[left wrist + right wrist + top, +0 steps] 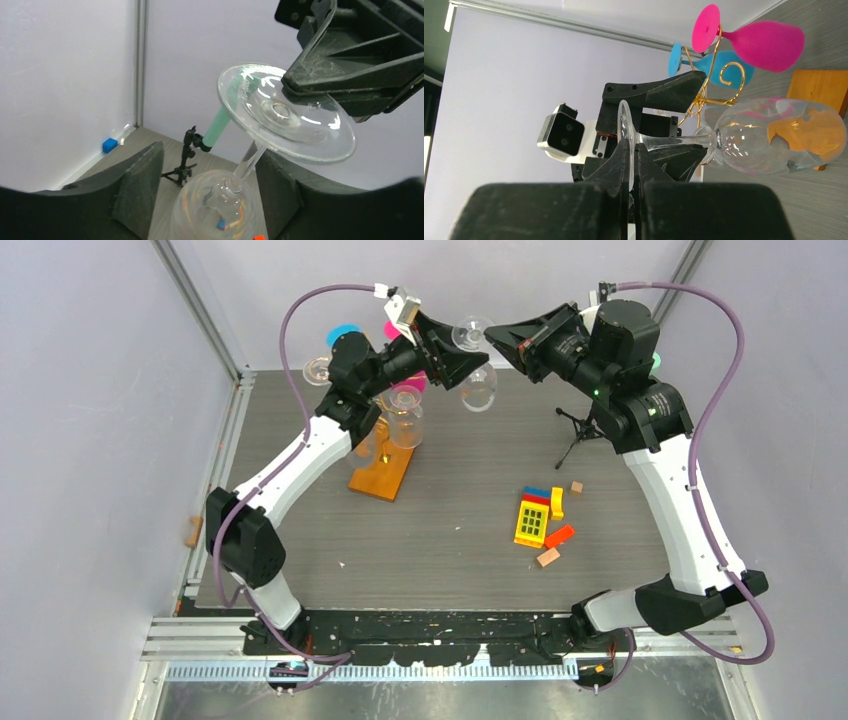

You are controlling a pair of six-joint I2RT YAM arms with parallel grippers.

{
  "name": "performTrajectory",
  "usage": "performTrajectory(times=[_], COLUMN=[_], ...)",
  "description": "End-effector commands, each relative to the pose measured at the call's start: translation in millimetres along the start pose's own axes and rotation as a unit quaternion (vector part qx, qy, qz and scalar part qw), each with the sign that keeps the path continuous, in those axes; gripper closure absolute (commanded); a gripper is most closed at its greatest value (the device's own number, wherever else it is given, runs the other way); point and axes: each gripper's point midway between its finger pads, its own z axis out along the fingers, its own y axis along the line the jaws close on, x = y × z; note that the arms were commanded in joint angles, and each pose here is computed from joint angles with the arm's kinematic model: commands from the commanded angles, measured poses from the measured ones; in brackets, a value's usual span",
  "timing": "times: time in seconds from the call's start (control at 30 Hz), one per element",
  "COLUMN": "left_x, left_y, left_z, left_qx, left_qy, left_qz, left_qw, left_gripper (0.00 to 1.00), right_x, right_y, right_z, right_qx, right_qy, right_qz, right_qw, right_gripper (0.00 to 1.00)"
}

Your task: Take the wine glass off the wine glass rack

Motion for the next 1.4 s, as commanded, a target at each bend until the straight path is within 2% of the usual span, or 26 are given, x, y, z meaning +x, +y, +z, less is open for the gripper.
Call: performTrajectory(times=[0.0,0.23,0.27,0.3,0.33,0.47,0.53,0.57,0.6,0.67,0.73,0.8,0.93,1.1,1.27,1.37], left_x=[-39.9,-40.8,-41.6,-42.1,-43.1,-52.0,-60.6,-65.6,-70.0,-79.8,-91.0,-101.4,-134.0,-167.4,-183.5,-185.9], left_y=[-23.9,-34.2,-35.9,-37.4,-37.4,-35.4,-32.0,-29.4,-28.0,-22.5,-15.0,-7.8,1.8,23.2,17.6,17.8], left_z=[7.8,9.0,9.4,9.8,9.8,8.7,6.9,5.4,3.2,-1.6,-6.4,-11.3,-24.7,-50.7,-64.5,-71.0], left_qx=[0.052,0.084,0.088,0.093,0.093,0.077,0.058,0.044,0.035,0.005,-0.03,-0.063,-0.121,-0.216,-0.224,-0.231], left_qy=[-0.053,-0.051,-0.051,-0.05,-0.051,-0.066,-0.081,-0.091,-0.1,-0.116,-0.131,-0.148,-0.206,-0.282,-0.315,-0.328], left_qz=[0.012,0.005,0.004,0.004,0.003,0.007,0.013,0.017,0.024,0.041,0.047,0.046,0.011,-0.083,-0.151,-0.191], left_qw=[0.997,0.995,0.995,0.994,0.994,0.995,0.995,0.995,0.994,0.992,0.99,0.986,0.971,0.931,0.91,0.896], left_gripper=[0.35,0.72,0.81,0.95,1.0,1.0,1.0,1.0,1.0,1.0,1.0,1.0,1.0,1.0,1.0,1.0], right_x=[-1.4,0.5,0.5,1.6,1.9,-0.4,-5.6,-8.8,-11.5,-15.3,-19.4,-23.4,-23.5,-16.4,-4.8,3.2], right_y=[51.7,51.1,50.9,48.7,48.2,41.6,37.0,32.2,25.2,22.6,20.9,18.4,9.1,3.1,8.1,33.3], right_z=[-19.5,-19.1,-18.4,-16.8,-16.1,-13.9,-14.6,-15.5,-13.2,-15.6,-21.0,-27.1,-29.3,-25.5,-17.0,-18.3], right_qx=[-0.086,-0.089,-0.09,-0.088,-0.088,-0.081,-0.077,-0.071,-0.063,-0.074,-0.088,-0.092,-0.084,-0.094,-0.133,-0.198], right_qy=[0.008,0.013,0.013,0.015,0.016,0.005,-0.014,-0.027,-0.037,-0.054,-0.076,-0.095,-0.103,-0.091,-0.06,-0.029], right_qz=[0.013,0.023,0.024,0.028,0.029,0.025,0.02,0.02,0.014,-0.004,-0.016,-0.027,-0.042,-0.034,-0.008,0.004], right_qw=[0.996,0.996,0.996,0.996,0.996,0.996,0.997,0.997,0.997,0.996,0.993,0.991,0.99,0.991,0.989,0.98], right_gripper=[1.0,1.0,1.0,1.0,1.0,0.98,0.81,0.68,0.6,0.32,0.2,0.14,0.09,0.06,0.06,0.09])
